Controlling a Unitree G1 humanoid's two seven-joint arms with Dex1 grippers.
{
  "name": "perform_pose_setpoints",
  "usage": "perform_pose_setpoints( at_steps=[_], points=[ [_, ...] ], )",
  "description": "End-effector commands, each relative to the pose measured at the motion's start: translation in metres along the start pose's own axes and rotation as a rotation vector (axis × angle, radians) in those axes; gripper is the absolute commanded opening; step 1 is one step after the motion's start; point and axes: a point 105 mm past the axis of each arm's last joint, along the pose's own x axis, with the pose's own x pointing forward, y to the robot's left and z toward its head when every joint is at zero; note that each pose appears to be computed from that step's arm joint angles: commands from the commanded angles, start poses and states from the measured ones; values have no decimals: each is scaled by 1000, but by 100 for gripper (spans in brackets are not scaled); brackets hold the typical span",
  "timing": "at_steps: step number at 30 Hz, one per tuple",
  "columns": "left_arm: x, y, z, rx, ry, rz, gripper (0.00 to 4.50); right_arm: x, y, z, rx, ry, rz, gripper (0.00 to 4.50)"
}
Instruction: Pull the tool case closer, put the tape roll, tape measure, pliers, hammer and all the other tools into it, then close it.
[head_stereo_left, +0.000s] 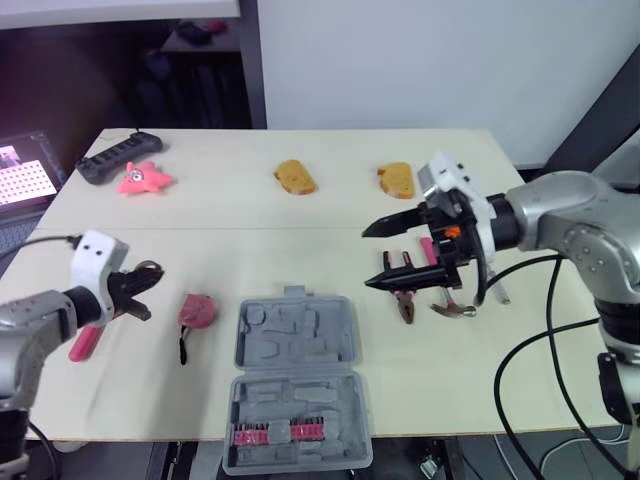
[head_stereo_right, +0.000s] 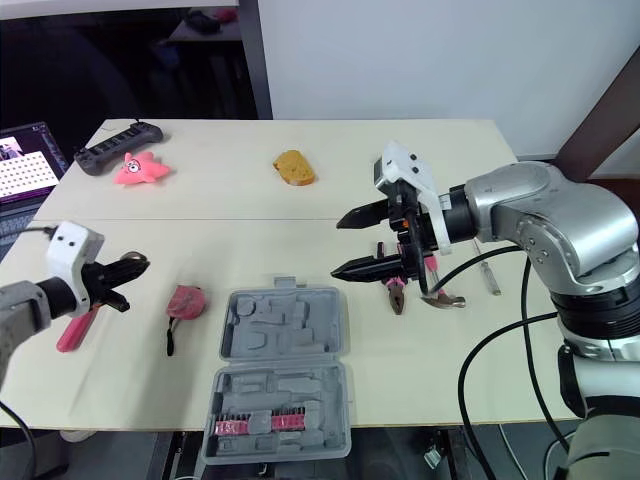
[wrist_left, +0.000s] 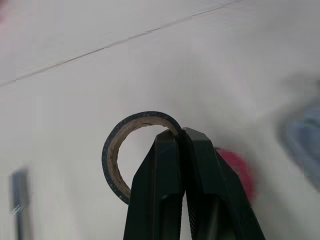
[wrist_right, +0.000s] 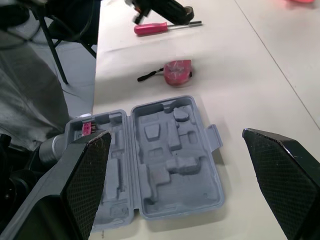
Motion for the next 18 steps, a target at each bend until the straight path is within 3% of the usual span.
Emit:
perform_pose_setpoints(
  at_steps=[1,7,18],
  points=[
    [14,-41,11,106,55,-256,6,-4,5,5,-30,-18,-26,450],
    [58,-89,26,281,128,-521,6,-9,21,-13,28,15,-51,450],
    [90,-99,14,425,197,-582,6,-16,28,-18,66,10,-135,450]
  ],
)
